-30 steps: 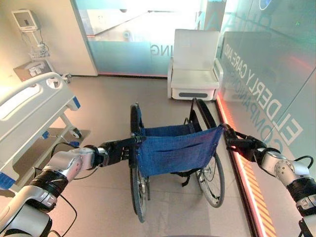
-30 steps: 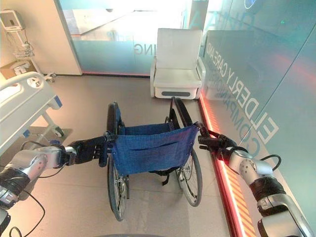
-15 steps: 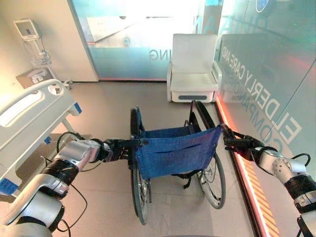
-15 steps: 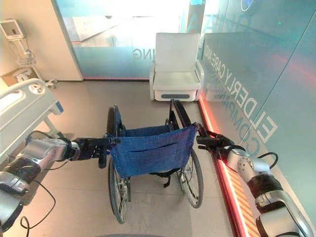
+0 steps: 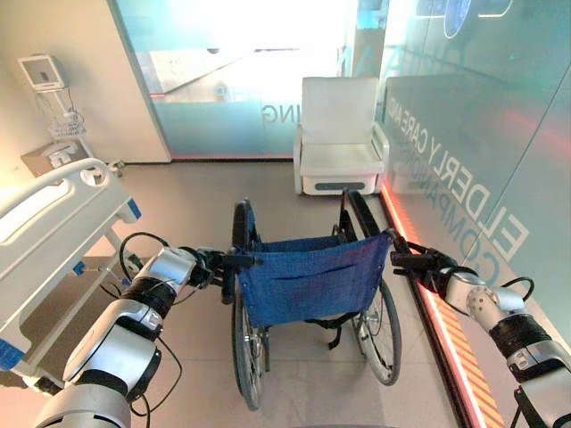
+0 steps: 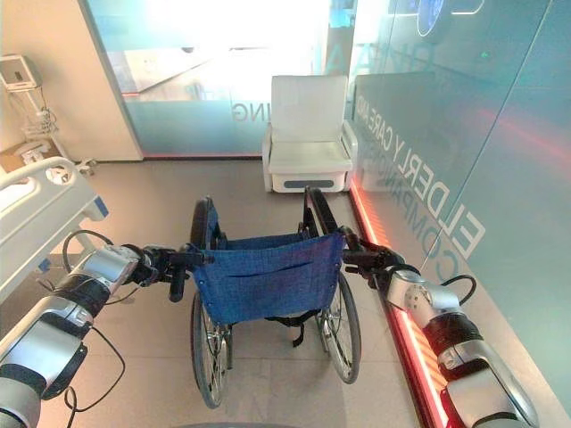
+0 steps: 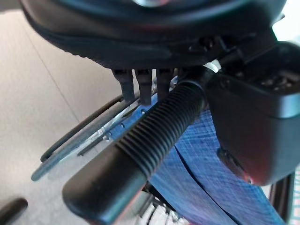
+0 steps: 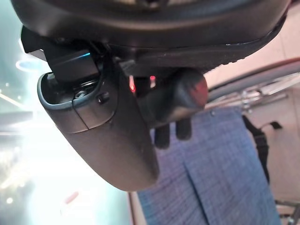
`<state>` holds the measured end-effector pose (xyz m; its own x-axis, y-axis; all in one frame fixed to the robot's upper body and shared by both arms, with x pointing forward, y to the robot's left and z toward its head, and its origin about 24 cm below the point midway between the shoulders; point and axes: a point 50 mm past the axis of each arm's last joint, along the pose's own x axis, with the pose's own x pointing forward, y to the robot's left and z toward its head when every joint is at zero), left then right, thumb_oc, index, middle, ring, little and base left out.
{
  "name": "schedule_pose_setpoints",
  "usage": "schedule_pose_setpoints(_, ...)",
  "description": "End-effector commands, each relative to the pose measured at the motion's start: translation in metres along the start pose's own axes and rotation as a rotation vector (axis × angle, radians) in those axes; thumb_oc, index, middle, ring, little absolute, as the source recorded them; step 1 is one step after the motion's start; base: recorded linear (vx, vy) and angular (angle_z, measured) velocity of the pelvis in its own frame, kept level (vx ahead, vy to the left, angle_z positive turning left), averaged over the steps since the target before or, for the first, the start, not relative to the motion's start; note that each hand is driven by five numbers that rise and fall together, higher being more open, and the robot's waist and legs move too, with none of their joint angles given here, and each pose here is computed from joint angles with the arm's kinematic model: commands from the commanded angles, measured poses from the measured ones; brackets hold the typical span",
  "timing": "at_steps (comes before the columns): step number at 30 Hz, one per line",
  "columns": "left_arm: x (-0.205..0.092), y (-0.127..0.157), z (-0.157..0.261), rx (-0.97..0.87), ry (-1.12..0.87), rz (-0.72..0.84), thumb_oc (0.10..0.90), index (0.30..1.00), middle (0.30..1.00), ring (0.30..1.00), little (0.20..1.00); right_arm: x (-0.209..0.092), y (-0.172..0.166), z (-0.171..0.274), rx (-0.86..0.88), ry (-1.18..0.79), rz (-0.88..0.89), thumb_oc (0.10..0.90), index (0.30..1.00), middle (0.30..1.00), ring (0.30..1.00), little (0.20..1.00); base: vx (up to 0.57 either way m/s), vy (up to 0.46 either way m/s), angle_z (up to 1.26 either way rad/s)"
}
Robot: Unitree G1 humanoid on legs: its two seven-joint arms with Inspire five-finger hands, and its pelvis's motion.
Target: Push the wheelchair next to the bed
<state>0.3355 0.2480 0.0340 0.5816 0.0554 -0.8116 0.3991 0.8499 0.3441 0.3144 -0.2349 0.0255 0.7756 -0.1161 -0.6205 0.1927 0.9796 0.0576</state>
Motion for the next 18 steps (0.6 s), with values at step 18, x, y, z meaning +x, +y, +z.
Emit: schedule_pose_setpoints(18,0.042,-0.144,0.013,0.442,-0.002,0.074,0.400,0.300,0.300,0.300,0.300,-0.091,0.212,0.111,0.076,-0.429,0.897,0.400,0.300,0.300,0.300,0.300,-0.01,-0.053,-0.15)
